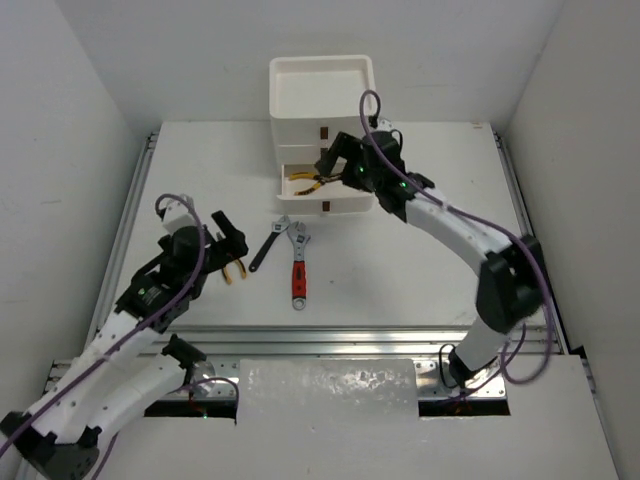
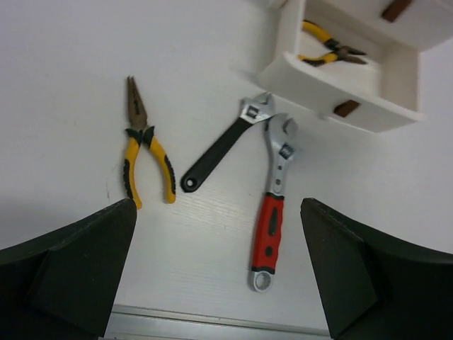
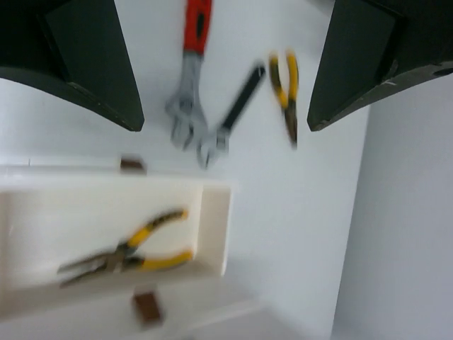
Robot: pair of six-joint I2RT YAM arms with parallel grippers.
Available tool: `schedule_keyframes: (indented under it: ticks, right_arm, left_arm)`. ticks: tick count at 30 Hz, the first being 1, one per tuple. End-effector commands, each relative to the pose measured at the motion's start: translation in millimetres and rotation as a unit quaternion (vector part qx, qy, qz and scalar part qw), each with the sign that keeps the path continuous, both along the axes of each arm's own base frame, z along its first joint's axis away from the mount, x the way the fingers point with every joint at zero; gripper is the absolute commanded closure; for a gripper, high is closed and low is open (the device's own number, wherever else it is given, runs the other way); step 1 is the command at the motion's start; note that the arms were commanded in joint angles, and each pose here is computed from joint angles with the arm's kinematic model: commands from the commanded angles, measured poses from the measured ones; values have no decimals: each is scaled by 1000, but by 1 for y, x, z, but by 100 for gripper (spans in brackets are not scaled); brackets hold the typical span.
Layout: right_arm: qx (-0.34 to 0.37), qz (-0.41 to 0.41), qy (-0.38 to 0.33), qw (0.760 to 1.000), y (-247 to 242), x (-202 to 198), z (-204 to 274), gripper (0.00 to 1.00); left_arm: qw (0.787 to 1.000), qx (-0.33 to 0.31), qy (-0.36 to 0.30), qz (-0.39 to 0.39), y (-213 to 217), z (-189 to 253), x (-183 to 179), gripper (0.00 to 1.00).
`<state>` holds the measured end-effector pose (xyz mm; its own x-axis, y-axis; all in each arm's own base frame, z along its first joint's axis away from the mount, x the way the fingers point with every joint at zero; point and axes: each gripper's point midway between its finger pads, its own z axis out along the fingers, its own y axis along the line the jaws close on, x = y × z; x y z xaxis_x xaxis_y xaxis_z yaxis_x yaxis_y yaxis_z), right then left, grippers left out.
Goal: Sort the tools into containers
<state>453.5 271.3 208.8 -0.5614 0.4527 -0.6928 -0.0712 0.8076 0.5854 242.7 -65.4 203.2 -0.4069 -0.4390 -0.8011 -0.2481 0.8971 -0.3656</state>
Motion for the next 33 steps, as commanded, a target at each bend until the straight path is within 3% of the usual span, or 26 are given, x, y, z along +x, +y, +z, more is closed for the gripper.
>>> schedule_keyframes:
  ticks: [1, 3, 5, 10, 16, 20, 22, 24, 25, 33]
  right_arm:
    - [-83, 123, 17, 989, -9, -83, -26, 1]
    - [-90, 158, 3, 983, -17, -117, -18, 1]
    - [-110, 180, 38, 977, -28, -155, -51, 1]
    - [-62, 219, 48, 973, -40, -218, -84, 1]
    - [-40, 238, 52, 969, -38, -236, -93, 1]
    - [-28, 260, 57, 964, -32, -243, -97, 1]
    - [-26, 256, 58, 965, -34, -244, -101, 1]
    - [-25, 254, 59, 965, -34, -245, -103, 1]
    - [-23, 254, 58, 965, -34, -245, -102, 1]
    - [-18, 252, 46, 967, -34, -244, -93, 1]
  left_arm:
    - [995, -12, 35, 97, 13, -20, 19, 0]
    - [992, 5, 66, 104, 8, -32, 37, 0]
    - [990, 14, 97, 100, 8, -44, 49, 0]
    - [980, -3, 160, 118, 32, -78, 82, 0]
    - [967, 1, 239, 83, 30, -128, 104, 0]
    - [961, -7, 261, 92, 33, -154, 100, 7]
    - [955, 1, 276, 107, 41, -166, 96, 18]
    - [953, -1, 281, 117, 47, -171, 95, 19]
    - [952, -2, 281, 121, 49, -173, 94, 26]
    - [940, 7, 313, 134, 53, -203, 86, 30]
